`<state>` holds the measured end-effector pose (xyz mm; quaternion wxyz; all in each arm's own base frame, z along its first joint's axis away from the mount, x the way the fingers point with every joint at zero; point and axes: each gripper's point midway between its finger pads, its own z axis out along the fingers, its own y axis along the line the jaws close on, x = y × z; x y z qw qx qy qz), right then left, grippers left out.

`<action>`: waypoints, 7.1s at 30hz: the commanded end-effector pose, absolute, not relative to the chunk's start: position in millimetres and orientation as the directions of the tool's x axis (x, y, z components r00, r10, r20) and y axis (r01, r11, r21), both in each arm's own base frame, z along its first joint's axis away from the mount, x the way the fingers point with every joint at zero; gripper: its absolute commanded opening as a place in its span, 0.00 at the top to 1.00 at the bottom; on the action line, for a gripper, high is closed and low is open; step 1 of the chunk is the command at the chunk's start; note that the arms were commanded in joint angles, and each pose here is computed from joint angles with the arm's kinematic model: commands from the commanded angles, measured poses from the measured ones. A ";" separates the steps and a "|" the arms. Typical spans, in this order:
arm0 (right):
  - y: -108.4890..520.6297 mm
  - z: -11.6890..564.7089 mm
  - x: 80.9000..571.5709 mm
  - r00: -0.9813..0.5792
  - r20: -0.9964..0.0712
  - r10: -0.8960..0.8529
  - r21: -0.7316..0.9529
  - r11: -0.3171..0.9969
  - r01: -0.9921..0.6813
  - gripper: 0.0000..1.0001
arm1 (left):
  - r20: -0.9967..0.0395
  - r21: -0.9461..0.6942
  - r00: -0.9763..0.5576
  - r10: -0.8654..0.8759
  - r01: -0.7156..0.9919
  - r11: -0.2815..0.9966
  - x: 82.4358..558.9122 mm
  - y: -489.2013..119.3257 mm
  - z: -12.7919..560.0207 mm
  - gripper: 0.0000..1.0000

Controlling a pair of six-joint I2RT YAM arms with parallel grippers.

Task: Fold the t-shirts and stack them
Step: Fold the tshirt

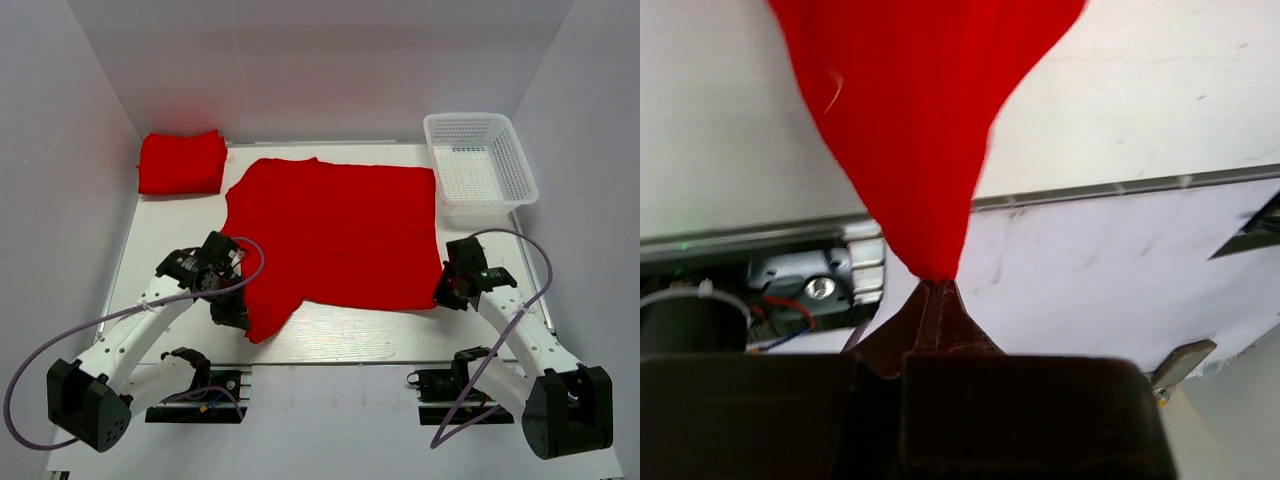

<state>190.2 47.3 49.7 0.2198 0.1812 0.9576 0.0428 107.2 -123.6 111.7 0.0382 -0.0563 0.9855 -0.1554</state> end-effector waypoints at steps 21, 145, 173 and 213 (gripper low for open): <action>33.2 112.6 309.2 -0.759 -0.618 0.205 0.017 0.968 0.249 1.00 | -0.615 -0.183 -0.744 -0.260 -0.186 0.965 343.2 -135.5 190.3 1.00; 105.7 95.8 259.2 -0.834 -0.544 0.096 0.322 0.941 -0.102 0.10 | -0.524 -0.277 -0.849 -0.067 0.096 0.956 291.6 -129.2 123.7 0.00; 92.6 70.7 258.4 -0.884 -0.458 0.098 0.252 0.967 -0.023 0.10 | -0.399 -0.006 -0.910 0.114 0.127 0.992 325.2 -156.9 38.7 0.29; 89.2 71.2 252.8 -0.879 -0.465 0.107 0.246 0.969 -0.012 0.10 | -0.414 -0.081 -0.898 0.151 0.201 0.976 311.4 -165.8 49.0 0.00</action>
